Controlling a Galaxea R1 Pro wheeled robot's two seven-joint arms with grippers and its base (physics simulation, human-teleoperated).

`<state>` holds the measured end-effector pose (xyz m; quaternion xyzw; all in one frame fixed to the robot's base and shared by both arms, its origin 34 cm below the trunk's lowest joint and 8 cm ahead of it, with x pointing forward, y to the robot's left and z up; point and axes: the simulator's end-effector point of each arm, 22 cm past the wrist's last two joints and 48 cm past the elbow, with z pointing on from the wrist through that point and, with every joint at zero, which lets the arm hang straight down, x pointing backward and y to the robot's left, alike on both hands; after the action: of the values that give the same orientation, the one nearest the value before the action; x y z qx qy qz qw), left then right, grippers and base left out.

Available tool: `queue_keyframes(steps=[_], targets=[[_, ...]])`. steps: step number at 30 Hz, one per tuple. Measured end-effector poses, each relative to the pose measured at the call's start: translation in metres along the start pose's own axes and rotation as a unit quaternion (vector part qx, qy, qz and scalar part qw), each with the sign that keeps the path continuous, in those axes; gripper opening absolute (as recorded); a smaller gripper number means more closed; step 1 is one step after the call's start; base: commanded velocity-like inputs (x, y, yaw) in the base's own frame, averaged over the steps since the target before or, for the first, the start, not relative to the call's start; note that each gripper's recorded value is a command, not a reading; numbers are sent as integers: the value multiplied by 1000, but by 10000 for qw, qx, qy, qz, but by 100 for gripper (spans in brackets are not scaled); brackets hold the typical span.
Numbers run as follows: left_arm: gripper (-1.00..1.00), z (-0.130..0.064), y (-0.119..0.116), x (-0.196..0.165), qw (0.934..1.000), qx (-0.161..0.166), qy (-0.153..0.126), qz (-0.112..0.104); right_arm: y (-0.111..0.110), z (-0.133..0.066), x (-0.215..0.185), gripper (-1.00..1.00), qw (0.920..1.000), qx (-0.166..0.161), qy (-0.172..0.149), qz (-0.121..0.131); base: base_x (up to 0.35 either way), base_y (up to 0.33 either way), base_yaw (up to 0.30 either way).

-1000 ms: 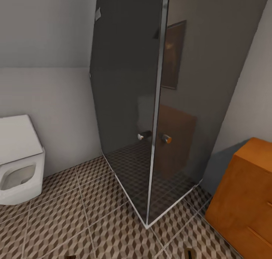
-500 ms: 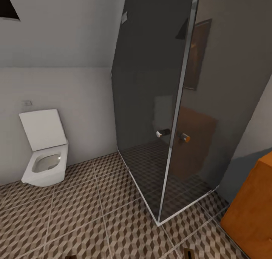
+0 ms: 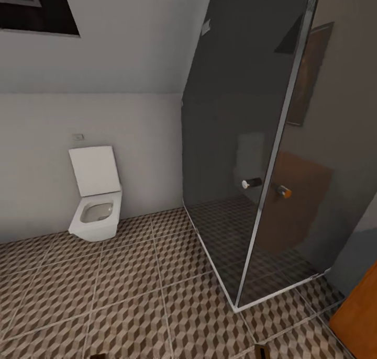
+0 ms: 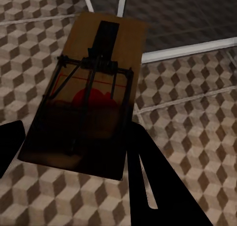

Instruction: Take the four mousetraps from the cabinet in the bathroom and place them on the bathroom floor. Make sure all four end up on the same floor surface, and ensure that at least two of them are either under or directly next to the same bathroom sink.

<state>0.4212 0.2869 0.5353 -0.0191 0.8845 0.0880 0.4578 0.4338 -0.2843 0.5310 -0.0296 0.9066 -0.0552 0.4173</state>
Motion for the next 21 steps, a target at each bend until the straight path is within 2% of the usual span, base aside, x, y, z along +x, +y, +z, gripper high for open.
queue_keyframes(steps=[21], targets=[[-100, 0, 0, 0, 10000, 2, 1, -2, 0, -1, 2, -100, 10000, -1, 28, -2, -113, 0, 286]])
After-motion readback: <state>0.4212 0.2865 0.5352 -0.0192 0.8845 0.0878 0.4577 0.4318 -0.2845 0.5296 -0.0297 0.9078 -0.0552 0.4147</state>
